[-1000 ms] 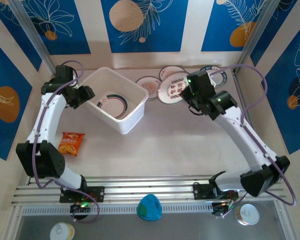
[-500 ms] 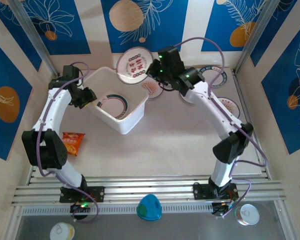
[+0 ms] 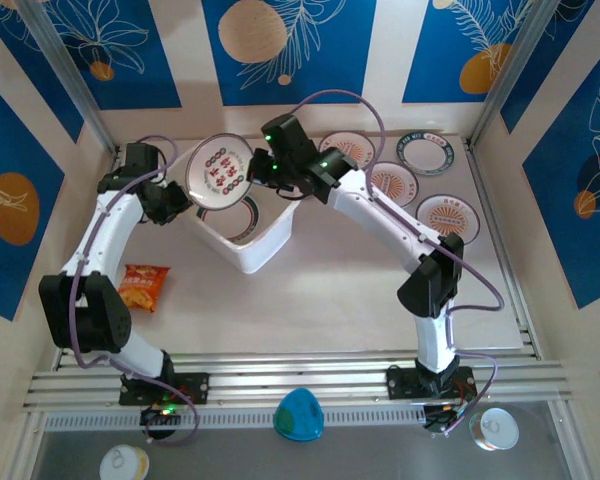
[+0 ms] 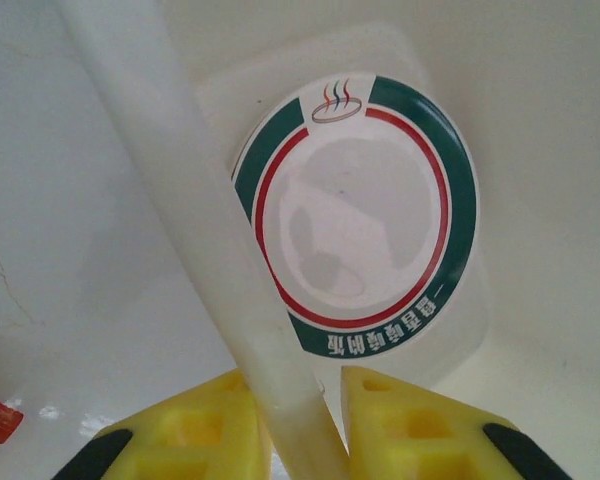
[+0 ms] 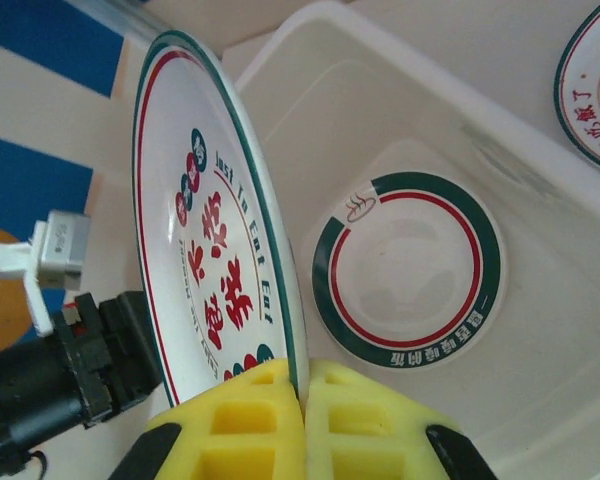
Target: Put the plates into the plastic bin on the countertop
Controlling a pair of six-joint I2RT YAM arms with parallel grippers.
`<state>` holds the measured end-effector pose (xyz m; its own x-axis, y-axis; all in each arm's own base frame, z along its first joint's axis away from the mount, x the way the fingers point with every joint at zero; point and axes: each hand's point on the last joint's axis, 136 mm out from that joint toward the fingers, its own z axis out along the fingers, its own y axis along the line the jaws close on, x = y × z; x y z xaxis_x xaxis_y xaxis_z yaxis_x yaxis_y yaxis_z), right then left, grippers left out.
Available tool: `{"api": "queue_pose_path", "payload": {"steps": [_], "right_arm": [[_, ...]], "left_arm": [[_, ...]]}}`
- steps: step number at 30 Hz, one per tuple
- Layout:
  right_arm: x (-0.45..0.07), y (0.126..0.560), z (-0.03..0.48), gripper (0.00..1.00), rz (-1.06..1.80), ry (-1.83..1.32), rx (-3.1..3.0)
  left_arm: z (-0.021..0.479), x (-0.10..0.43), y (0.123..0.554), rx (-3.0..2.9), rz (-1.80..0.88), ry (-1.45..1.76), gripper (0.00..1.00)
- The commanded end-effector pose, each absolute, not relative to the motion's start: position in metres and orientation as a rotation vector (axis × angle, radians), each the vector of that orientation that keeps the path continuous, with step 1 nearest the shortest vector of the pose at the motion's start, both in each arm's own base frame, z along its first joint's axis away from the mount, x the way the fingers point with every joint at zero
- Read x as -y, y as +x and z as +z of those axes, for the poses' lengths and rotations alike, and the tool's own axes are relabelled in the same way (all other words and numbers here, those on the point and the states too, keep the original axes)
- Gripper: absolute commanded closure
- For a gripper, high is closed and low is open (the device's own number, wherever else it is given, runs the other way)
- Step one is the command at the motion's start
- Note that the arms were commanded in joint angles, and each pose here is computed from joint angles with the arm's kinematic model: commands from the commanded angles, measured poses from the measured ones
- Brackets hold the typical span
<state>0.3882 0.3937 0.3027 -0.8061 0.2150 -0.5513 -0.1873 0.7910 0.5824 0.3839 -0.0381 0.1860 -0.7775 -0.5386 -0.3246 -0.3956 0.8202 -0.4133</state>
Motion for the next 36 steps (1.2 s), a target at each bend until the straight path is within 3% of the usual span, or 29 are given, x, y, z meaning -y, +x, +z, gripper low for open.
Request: {"api": "queue_pose_path", "payload": {"steps": [1, 12, 14, 17, 22, 36], "right_arm": [[-0.401, 0.391, 0.308, 1.0, 0.777, -0.061, -2.298], [-0.397, 0.391, 0.25, 1.0, 0.649, 0.112, -2.433], [-0.398, 0.389, 0.239, 1.0, 0.64, 0.156, -2.472], [-0.403, 0.387, 0.222, 1.0, 0.641, 0.217, -2.496], [-0.41, 0.386, 0.204, 1.0, 0.574, 0.266, -2.511], [-0.417, 0.386, 0.143, 1.0, 0.491, 0.444, -2.608]], "left_arm": [[0.19, 0.043, 0.373, -2.548, -0.453, -0.69, 0.78], [0.195, 0.047, 0.369, -2.518, -0.479, -0.686, 0.73], [0.199, 0.048, 0.371, -2.507, -0.483, -0.675, 0.68], [0.211, 0.047, 0.374, -2.477, -0.471, -0.653, 0.52], [0.24, 0.047, 0.382, -2.42, -0.448, -0.576, 0.41], [0.26, 0.051, 0.398, -2.385, -0.451, -0.446, 0.35]]}}
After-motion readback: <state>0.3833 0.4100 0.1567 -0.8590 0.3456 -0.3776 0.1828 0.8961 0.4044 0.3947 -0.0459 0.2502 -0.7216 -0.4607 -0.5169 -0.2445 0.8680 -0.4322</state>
